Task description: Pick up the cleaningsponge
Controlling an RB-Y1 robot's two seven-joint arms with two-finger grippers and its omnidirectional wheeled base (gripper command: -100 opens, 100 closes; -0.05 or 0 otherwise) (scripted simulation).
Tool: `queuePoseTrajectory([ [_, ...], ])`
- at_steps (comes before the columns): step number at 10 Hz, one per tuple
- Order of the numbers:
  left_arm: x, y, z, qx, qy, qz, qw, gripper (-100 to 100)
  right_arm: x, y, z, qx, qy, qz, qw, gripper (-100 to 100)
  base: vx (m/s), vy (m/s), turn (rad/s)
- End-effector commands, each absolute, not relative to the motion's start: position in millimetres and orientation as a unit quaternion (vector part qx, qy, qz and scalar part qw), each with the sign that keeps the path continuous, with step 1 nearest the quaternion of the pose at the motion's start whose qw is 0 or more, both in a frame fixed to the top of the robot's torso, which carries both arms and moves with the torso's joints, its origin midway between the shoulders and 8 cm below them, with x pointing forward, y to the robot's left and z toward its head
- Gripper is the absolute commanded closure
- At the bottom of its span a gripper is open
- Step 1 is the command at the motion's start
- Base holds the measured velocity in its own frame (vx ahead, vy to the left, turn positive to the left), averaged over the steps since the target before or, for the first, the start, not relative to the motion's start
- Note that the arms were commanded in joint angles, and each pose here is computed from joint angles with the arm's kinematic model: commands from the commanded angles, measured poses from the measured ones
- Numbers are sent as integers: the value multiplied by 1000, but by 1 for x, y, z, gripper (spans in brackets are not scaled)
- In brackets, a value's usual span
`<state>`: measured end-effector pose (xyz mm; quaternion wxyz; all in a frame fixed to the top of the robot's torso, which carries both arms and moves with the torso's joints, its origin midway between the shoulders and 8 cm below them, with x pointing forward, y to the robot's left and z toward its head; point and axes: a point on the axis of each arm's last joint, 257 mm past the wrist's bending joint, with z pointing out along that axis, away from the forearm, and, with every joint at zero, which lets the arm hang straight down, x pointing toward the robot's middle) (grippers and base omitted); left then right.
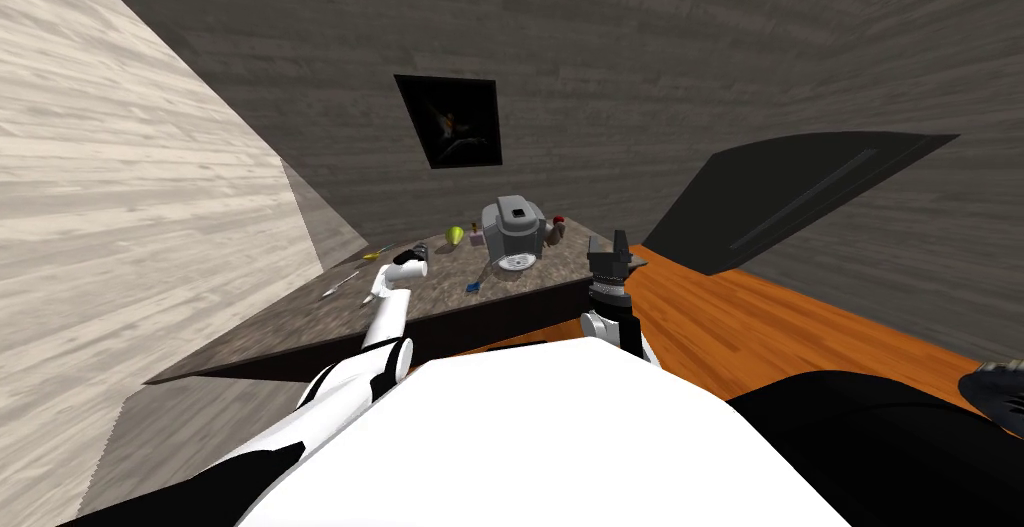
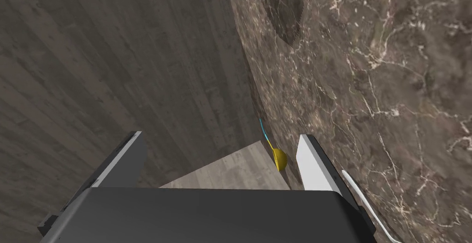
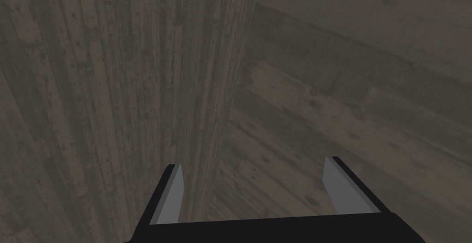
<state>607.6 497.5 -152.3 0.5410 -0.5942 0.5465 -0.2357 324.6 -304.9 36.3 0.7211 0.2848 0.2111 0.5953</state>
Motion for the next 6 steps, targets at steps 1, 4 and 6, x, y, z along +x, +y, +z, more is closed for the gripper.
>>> queuePoseTrajectory([
  [1, 608, 500, -164, -611, 552, -223, 522, -100, 325, -305, 36, 285, 211, 595, 721, 0, 1, 3, -15],
  [4, 611, 503, -175, -633, 559, -209, 493, -100, 325, -305, 36, 285, 211, 595, 721, 0, -2, -1, -7],
  [6, 613, 502, -185, -654, 565, -196, 464, -100, 325, -305, 36, 285, 211, 595, 721, 0, -7, -7, -11],
])
